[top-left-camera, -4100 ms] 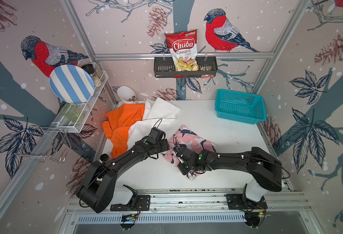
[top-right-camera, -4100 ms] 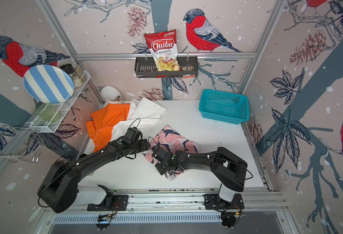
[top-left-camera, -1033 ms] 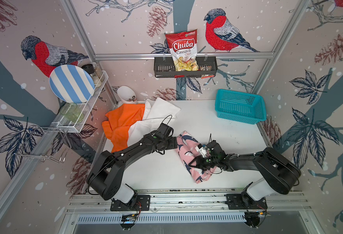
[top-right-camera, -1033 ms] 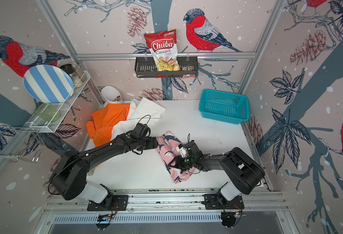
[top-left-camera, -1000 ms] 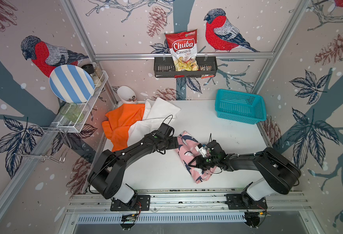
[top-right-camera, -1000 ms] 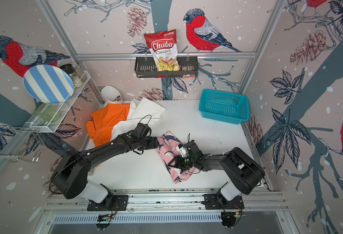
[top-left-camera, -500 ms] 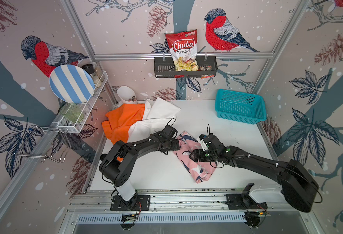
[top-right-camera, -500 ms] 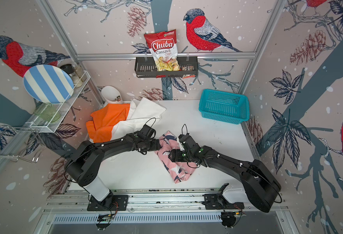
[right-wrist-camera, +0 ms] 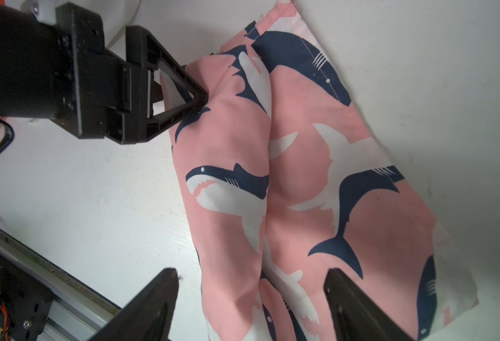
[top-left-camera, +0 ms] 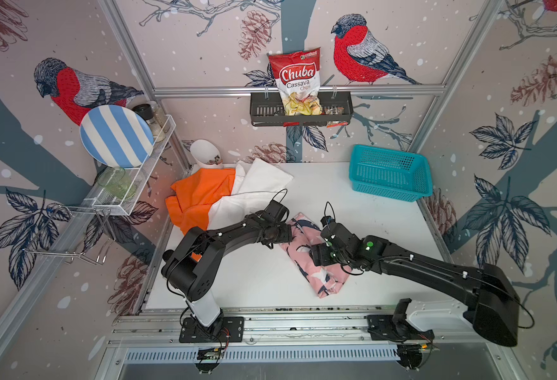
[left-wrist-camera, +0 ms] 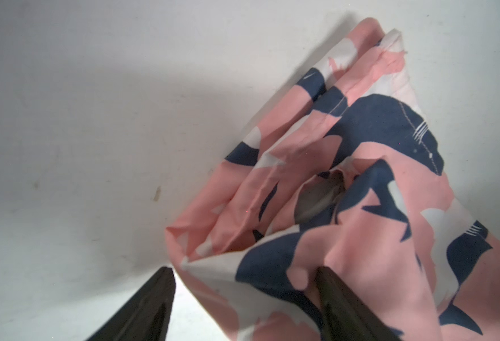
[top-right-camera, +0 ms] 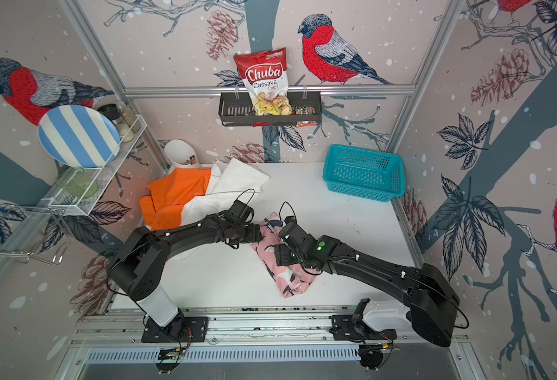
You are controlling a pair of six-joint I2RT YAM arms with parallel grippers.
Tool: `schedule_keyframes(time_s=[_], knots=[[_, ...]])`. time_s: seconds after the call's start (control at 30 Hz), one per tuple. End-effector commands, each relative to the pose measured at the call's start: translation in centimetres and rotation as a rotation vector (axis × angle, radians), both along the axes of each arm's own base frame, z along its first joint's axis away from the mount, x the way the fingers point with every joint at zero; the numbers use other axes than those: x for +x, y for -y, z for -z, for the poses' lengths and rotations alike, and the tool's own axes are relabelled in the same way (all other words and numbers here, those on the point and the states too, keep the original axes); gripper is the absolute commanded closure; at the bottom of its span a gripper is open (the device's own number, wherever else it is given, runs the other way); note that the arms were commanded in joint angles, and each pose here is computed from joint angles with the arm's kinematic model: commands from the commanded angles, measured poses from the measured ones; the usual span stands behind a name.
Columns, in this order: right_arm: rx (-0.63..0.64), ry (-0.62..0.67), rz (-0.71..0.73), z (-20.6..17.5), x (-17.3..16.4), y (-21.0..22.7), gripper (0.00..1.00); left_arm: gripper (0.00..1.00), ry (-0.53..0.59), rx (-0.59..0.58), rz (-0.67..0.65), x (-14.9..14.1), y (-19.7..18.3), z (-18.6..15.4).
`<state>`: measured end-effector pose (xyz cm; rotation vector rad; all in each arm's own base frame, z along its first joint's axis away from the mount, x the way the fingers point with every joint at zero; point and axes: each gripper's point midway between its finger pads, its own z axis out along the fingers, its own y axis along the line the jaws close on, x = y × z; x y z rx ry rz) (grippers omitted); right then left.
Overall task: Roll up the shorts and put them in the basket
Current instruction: Roll the shorts at the center of the board.
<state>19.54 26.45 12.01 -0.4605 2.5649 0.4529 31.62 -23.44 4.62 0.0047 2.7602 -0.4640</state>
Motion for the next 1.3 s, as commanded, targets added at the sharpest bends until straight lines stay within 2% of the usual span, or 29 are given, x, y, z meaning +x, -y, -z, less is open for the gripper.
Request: schedule_keyframes(time_s=[0.0, 0.2, 0.5, 0.87, 1.27], knots=[[-0.047, 0.031, 0.024, -0.2, 0.3, 0.8, 0.17, 0.22, 0.017, -0.011, 0.016, 0.5, 0.4, -0.4], [-0.058, 0.063, 0.016, -1.2, 0.4, 0.9, 0.16, 0.22, -0.001, -0.013, 0.028, 0.8, 0.8, 0.3], [-0.033, 0.109, 0.009, -3.0, 0.0, 1.3, 0.16, 0.22, 0.018, -0.056, 0.040, 1.1, 1.5, -1.4], [-0.054, 0.165, -0.003, -5.2, -0.6, 1.4, 0.16, 0.22, -0.004, -0.059, 0.052, 1.0, 1.8, -1.1], [-0.094, 0.186, -0.059, -5.2, -1.9, -0.2, 0.16, 0.23, -0.011, -0.073, 0.057, 0.8, 2.0, -0.5]])
